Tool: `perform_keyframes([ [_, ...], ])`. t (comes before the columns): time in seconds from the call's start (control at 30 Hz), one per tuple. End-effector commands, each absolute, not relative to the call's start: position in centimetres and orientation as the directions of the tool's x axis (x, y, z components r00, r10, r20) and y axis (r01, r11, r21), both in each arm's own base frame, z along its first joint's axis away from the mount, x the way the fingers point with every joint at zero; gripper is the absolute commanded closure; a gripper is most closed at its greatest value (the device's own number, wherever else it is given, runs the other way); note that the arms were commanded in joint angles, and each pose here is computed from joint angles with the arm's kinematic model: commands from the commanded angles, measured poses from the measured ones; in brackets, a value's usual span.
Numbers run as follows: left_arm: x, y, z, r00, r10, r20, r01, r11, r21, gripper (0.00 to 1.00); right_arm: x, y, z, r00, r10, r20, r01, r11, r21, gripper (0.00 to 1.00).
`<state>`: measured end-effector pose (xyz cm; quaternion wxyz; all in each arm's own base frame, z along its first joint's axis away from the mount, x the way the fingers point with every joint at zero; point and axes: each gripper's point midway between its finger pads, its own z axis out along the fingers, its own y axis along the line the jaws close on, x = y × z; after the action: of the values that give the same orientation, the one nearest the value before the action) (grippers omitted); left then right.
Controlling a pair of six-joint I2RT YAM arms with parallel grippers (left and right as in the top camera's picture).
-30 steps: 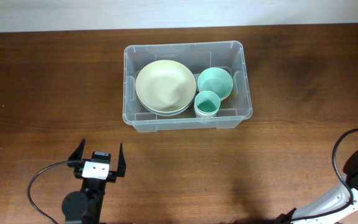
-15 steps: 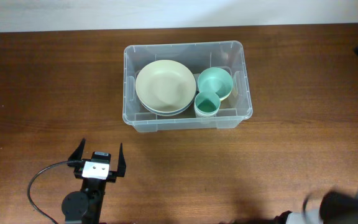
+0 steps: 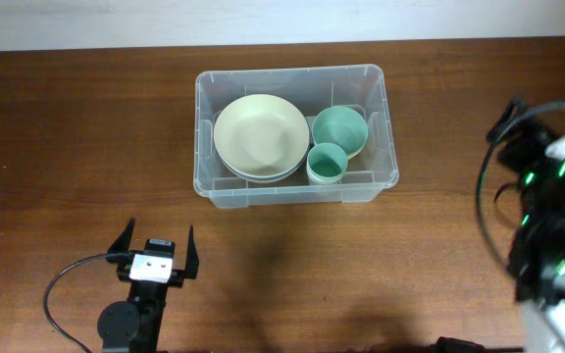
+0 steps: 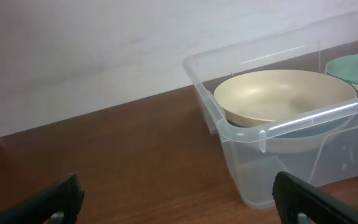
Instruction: Pack container
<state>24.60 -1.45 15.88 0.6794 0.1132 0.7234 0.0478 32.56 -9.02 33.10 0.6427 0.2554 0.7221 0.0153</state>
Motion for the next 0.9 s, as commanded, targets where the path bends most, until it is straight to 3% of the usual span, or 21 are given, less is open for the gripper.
perform_keyframes([
  [0.0, 24.6, -1.3, 15.6, -0.062, 0.233, -0.97, 0.093, 0.969, 0.227, 0.0, 30.9, -7.5, 30.6, -0.012, 0.339, -0.941, 0.3, 0.899, 0.32, 0.01],
  [0.17, 24.6, -1.3, 15.6, -0.062, 0.233, -0.97, 0.094, 0.969, 0.227, 0.0, 28.8, -5.0, 27.7, 0.078, 0.223, -0.972, 0.199, 0.951, 0.235, 0.01],
  [0.37, 24.6, -1.3, 15.6, -0.062, 0.233, -0.97, 0.093, 0.969, 0.227, 0.0, 26.6, -3.5, 24.3, 0.156, 0.202, -0.967, 0.137, 0.965, 0.224, 0.01],
  [0.7, 24.6, -1.3, 15.6, -0.062, 0.233, -0.97, 0.093, 0.969, 0.227, 0.0, 25.0, -2.1, 21.7, 0.18, 0.206, -0.962, 0.071, 0.973, 0.222, 0.01],
  [0.87, 24.6, -1.3, 15.6, -0.062, 0.233, -0.97, 0.093, 0.969, 0.227, 0.0, 24.6, -2.1, 20.1, 0.125, 0.208, -0.97, 0.083, 0.972, 0.219, 0.01],
])
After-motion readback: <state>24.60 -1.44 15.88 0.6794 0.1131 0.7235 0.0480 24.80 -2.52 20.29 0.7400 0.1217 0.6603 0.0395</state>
